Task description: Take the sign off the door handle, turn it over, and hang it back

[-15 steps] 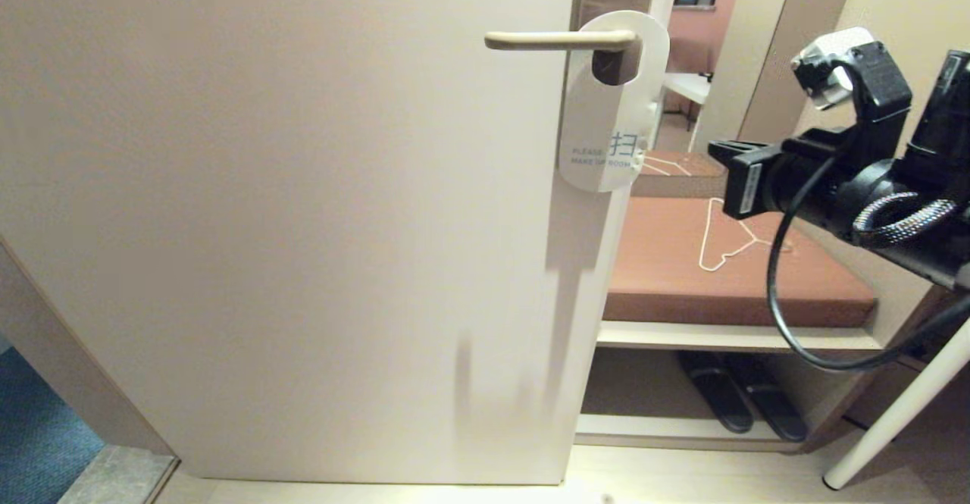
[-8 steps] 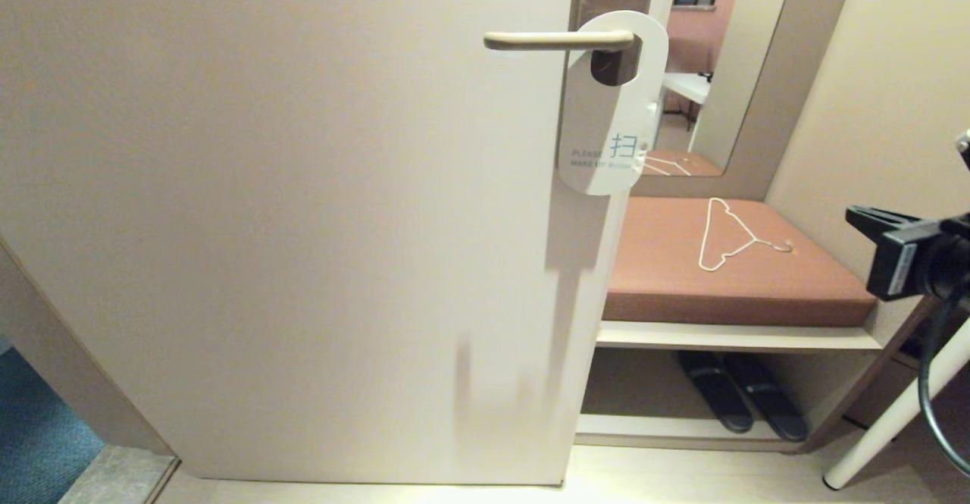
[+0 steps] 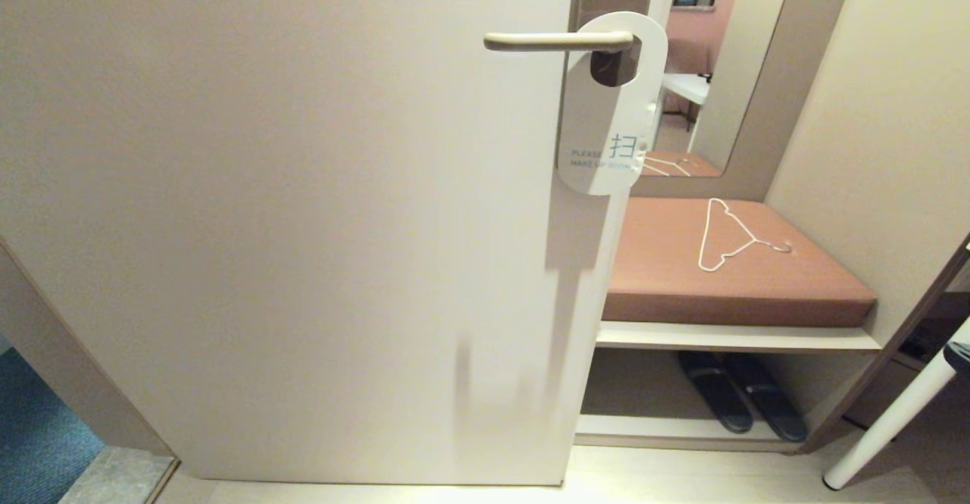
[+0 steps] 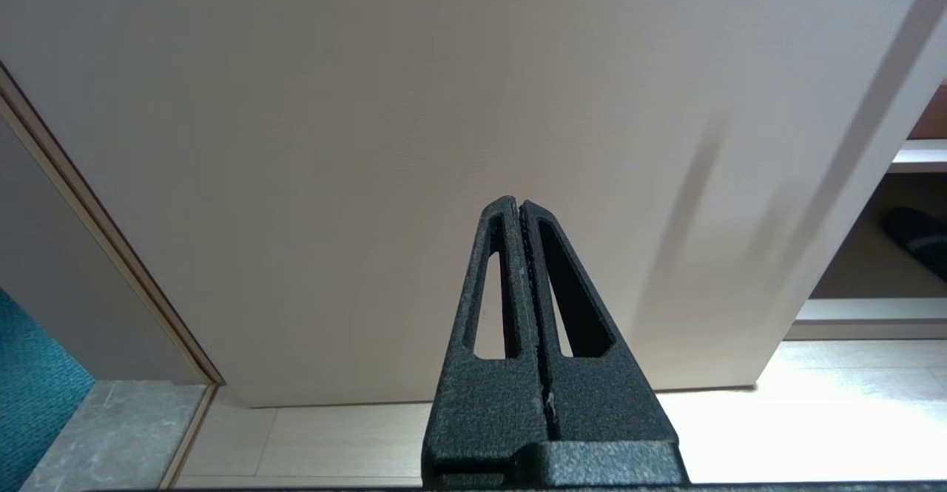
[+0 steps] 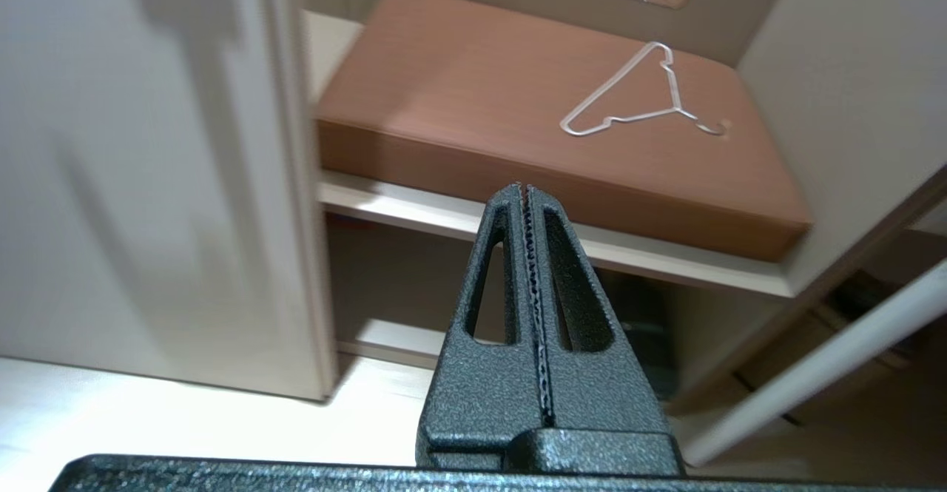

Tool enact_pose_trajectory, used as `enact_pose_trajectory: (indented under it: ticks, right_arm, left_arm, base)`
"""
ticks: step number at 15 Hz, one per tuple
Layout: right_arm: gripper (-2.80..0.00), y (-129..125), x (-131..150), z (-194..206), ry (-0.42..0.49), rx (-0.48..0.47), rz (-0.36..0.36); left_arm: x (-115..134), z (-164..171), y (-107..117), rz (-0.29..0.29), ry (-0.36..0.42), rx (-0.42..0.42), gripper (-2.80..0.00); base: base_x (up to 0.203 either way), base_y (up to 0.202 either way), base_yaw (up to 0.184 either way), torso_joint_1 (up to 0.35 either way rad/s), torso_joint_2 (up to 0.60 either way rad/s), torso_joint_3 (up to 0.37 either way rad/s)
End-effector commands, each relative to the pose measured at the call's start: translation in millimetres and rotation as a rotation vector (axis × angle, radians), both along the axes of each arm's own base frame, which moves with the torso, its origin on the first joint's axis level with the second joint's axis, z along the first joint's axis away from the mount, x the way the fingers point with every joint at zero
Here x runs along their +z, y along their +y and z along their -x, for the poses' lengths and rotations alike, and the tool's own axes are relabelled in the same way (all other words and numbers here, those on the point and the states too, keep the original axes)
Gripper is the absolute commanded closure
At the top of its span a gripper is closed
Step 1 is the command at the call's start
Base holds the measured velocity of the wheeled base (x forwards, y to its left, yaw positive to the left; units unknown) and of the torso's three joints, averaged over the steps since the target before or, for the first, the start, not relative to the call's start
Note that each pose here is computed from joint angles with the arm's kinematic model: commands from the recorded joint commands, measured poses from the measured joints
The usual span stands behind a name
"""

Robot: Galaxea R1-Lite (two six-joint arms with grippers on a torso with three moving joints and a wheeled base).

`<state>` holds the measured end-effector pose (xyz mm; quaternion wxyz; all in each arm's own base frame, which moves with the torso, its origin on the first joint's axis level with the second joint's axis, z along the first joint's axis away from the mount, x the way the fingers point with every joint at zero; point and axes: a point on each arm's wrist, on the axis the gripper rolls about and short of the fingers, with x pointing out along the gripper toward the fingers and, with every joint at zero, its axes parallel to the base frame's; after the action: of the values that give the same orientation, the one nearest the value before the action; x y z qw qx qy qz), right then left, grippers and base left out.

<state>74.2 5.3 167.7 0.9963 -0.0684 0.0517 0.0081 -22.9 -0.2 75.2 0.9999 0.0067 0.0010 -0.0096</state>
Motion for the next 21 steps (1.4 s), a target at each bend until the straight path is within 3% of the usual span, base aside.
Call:
enact_pose_trajectory:
  ticks: [1, 6, 12, 21]
  right_arm:
    - [0.00, -3, -12, 30, -0.094, 0.005, -0.017]
    - [0.00, -6, -59, 67, -0.070, -0.002, -0.039]
    - [0.00, -5, -86, 89, -0.045, 0.031, -0.049]
    - [0.00, -5, -93, 97, -0.098, 0.022, -0.064]
  left_arm:
    - [0, 0, 0, 0.000, 0.002, -0.001, 0.00]
    - [0, 0, 0, 0.000, 0.001, -0.001, 0.00]
    - [0, 0, 0, 0.000, 0.002, 0.000, 0.00]
    - [0, 0, 0, 0.000, 0.002, 0.000, 0.00]
  base:
    - [0.000, 0.000, 0.000, 0.000, 0.00, 0.000]
    - [0.000, 0.000, 0.000, 0.000, 0.00, 0.000]
    - [0.000, 0.000, 0.000, 0.000, 0.00, 0.000]
    - [0.000, 0.000, 0.000, 0.000, 0.00, 0.000]
